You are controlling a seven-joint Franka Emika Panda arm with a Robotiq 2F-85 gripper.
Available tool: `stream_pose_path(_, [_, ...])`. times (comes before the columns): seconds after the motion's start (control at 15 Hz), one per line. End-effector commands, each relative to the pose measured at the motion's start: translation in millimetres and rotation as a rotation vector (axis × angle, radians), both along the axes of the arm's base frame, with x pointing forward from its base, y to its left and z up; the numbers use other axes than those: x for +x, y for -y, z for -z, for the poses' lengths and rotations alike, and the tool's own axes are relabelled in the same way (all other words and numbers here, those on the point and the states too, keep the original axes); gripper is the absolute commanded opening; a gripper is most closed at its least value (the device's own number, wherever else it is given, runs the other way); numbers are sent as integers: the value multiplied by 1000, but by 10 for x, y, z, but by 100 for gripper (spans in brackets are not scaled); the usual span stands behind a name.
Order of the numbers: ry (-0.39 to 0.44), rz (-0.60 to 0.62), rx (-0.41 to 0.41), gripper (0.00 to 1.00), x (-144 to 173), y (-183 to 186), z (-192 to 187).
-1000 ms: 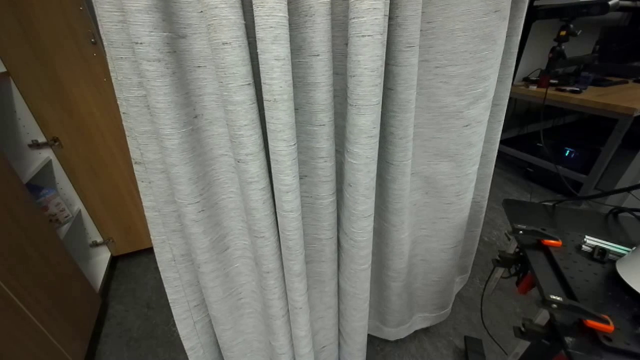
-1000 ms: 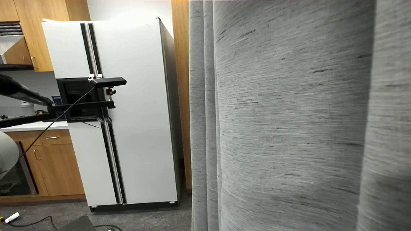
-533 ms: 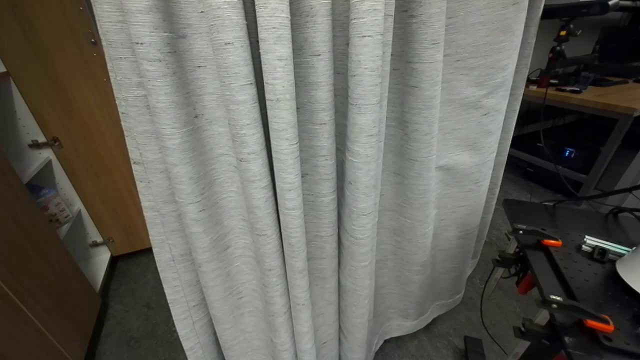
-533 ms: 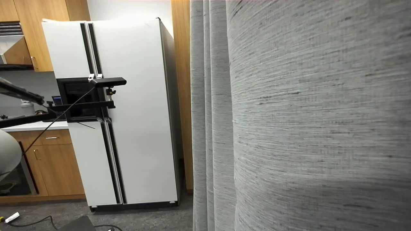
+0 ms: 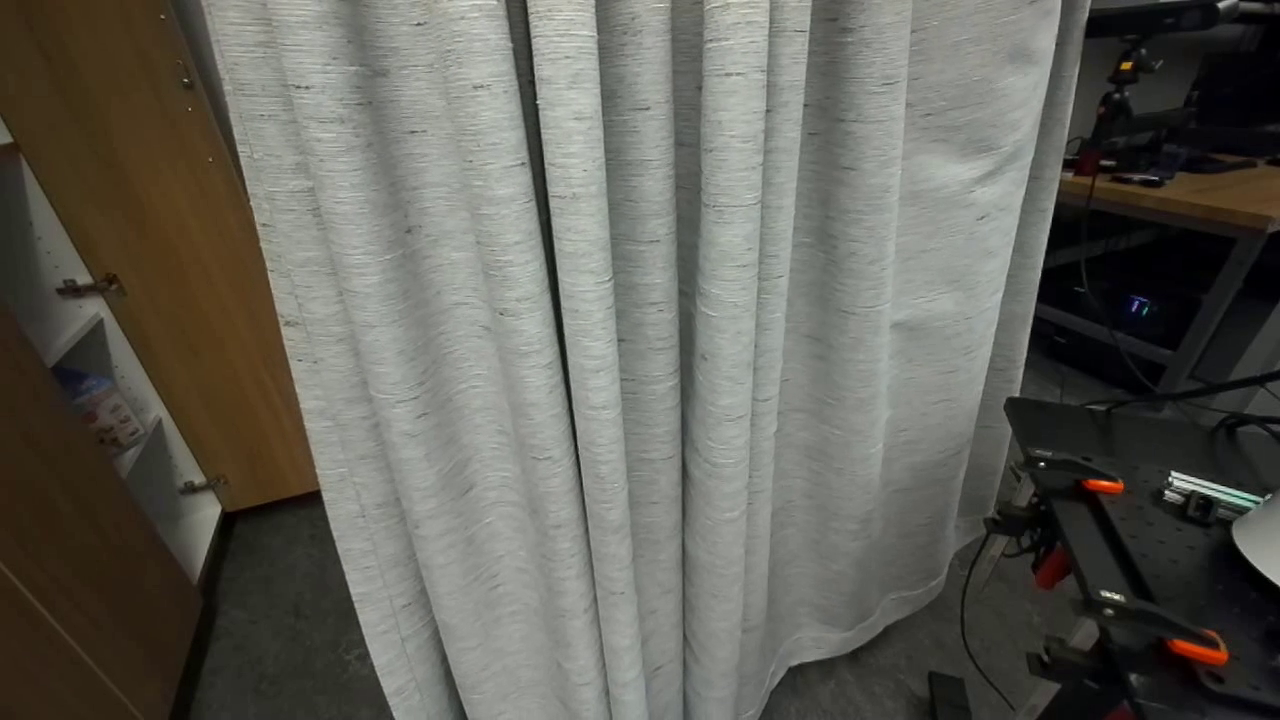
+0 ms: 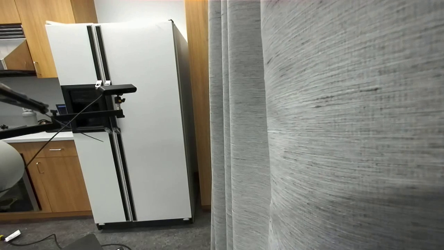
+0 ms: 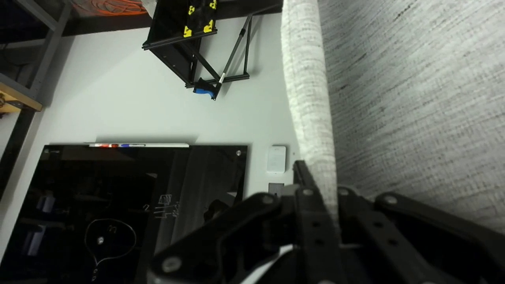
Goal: Close the curtain then open it
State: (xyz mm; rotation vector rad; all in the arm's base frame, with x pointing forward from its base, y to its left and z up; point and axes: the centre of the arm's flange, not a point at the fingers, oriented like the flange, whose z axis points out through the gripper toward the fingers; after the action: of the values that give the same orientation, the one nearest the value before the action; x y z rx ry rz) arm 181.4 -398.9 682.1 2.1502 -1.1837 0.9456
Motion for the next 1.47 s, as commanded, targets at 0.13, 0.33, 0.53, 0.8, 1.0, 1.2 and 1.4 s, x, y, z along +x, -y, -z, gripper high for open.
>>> stream_pose_path(0.13, [30,75,-7,0,-102,497,-34])
stream_pose_path(0.33, [46,92,-30,0,-144,652,-122])
stream_pose_path(0.53, [75,101,-38,0,-184,741,-204])
stream_pose_path(0.8, [77,143,-56,0,-278,872,-269])
stream_pose_path(1.0, [90,183,-69,0,-412,994,-381])
stream_pose_path(1.2, [96,216,-91,0,-524,1037,-463])
stream_pose_path(1.4, [95,239,-114,0,-577,1043,-544])
